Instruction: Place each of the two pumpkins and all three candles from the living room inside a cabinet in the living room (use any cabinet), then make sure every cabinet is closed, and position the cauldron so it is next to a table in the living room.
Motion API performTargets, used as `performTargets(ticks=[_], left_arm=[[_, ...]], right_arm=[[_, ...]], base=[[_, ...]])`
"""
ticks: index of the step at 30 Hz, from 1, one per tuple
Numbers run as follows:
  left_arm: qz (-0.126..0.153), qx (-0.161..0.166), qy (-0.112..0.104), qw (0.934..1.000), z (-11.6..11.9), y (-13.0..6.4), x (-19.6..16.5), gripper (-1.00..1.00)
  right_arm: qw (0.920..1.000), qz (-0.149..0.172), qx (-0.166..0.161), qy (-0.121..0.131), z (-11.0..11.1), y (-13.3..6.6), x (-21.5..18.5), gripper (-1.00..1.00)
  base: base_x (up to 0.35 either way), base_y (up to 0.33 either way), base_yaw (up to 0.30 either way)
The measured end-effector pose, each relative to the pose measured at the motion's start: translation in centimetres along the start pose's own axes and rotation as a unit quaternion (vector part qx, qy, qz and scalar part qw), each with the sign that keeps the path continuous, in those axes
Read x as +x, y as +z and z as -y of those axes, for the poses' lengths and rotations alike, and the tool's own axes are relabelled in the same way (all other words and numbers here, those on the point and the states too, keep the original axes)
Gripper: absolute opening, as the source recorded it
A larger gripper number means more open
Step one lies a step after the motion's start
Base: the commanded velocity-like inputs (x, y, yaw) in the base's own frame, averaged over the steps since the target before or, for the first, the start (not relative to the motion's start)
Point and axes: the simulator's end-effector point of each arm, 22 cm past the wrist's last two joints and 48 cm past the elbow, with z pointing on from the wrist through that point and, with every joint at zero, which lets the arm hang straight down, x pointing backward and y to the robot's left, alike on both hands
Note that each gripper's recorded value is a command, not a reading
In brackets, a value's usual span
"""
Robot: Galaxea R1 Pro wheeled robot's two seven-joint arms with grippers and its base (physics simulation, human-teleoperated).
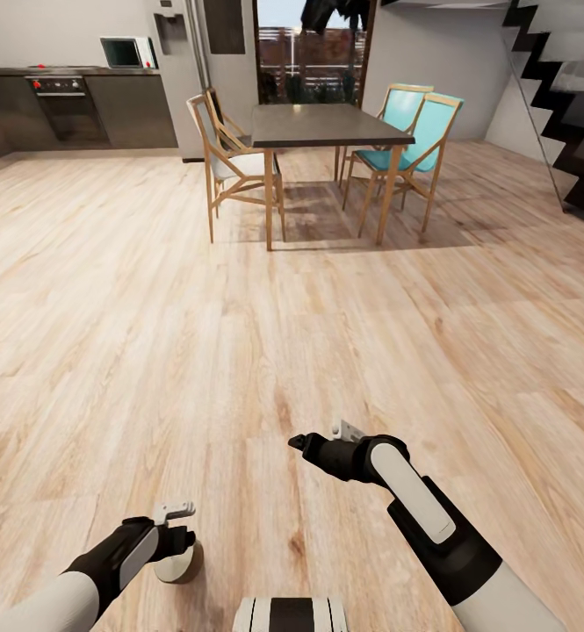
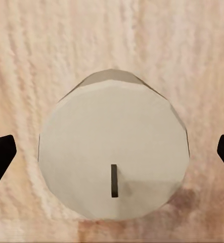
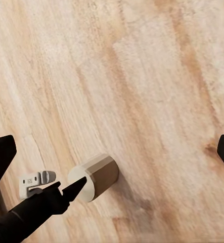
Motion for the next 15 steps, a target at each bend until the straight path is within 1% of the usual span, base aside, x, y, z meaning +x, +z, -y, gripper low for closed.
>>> performTargets(ticks=[7,9,11,12,13,15], left_arm=[[0.0,0.001,0.0,1.0,0.1,0.0,0.0,1.0],[0.0,0.001,0.0,1.0,0.1,0.0,0.0,1.0],[0.0,0.001,0.0,1.0,0.1,0.0,0.0,1.0],[0.0,0.001,0.0,1.0,0.1,0.0,0.0,1.0],[0.0,0.001,0.0,1.0,0.1,0.0,0.0,1.0],[0.0,0.0,0.0,1.0,0.1,0.0,0.0,1.0]], right_arm=[[1.0,0.0,-0.001,0.0,-0.1,0.0,0.0,1.0],[1.0,0.0,-0.008,-0.001,-0.4,0.0,0.0,1.0],[0.9987,0.002,-0.051,-0.003,-2.3,-0.2,-0.1,1.0],[0.9968,0.003,-0.079,-0.006,-3.4,-0.5,-0.2,1.0],[0.9955,0.004,-0.094,-0.007,-4.0,-0.7,-0.3,1.0],[0.9897,0.009,-0.142,-0.015,-5.8,-1.4,-0.6,1.0]], base=[[0.0,0.0,0.0],[0.0,0.0,0.0],[0.0,0.0,0.0],[0.0,0.0,0.0],[0.0,0.0,0.0],[0.0,0.0,0.0]])
